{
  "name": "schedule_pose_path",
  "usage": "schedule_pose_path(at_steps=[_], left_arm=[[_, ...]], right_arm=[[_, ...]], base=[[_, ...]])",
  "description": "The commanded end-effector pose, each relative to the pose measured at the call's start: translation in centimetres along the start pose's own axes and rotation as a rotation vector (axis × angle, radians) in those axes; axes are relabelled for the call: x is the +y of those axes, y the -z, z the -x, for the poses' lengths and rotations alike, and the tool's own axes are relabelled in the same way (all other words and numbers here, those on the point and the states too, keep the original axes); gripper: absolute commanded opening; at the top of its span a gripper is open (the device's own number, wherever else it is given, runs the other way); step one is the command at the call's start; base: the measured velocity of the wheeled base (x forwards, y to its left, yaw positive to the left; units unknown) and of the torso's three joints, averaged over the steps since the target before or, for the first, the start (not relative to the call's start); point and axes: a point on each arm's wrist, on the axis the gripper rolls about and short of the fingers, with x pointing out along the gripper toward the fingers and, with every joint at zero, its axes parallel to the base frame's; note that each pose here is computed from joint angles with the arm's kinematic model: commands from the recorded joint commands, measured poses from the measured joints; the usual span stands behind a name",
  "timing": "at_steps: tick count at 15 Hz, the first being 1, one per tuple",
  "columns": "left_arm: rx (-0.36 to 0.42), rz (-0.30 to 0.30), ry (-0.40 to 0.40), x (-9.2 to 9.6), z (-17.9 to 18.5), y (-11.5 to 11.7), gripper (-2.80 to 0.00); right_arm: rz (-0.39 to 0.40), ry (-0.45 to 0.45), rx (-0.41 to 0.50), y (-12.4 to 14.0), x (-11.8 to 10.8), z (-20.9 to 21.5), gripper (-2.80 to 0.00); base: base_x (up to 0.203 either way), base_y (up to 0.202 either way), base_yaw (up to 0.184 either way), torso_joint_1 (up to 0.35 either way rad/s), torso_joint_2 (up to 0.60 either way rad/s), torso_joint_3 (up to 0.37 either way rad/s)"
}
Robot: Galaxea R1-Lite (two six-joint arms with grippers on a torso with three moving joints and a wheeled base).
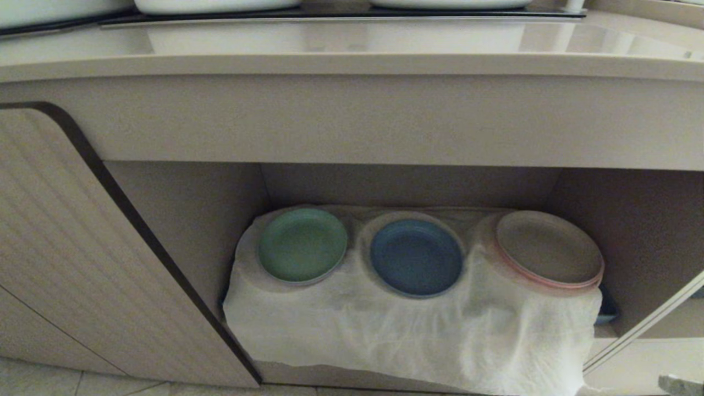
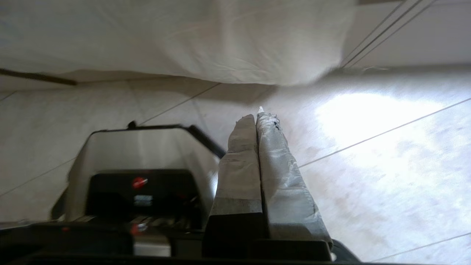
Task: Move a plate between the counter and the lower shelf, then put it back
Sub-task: Pick up the plate in the cupboard
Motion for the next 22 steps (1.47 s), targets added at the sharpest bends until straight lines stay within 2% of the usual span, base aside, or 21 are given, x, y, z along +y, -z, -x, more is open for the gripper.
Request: schedule_pose_path(at_steps=[1,5,13,17,22], left_arm=[[0.000,0.000,0.000,0.0,0.0,0.0,-2.80],[0.000,0.000,0.000,0.0,0.0,0.0,-2.80],[0.000,0.000,0.000,0.0,0.0,0.0,-2.80],[0.000,0.000,0.000,0.0,0.0,0.0,-2.80],[0.000,0.000,0.000,0.0,0.0,0.0,-2.80]], right_arm=[[0.034,0.012,-0.084,1.3,-0.4,1.4,-2.80],[0.112,0.026,-0.098,3.7,-0.9,1.5,-2.80],[0.108,0.025,-0.091,6.2,-1.3,1.3,-2.80],[0.114,0.013,-0.170,8.0,-1.6,1.7,-2.80],[0.147,-0.048,-0.292,9.6,-1.9,2.3,-2.80]], base=[[0.000,0.000,0.000,0.000,0.00,0.000],[0.000,0.000,0.000,0.000,0.00,0.000],[0.000,0.000,0.000,0.000,0.00,0.000],[0.000,0.000,0.000,0.000,0.00,0.000],[0.000,0.000,0.000,0.000,0.00,0.000]])
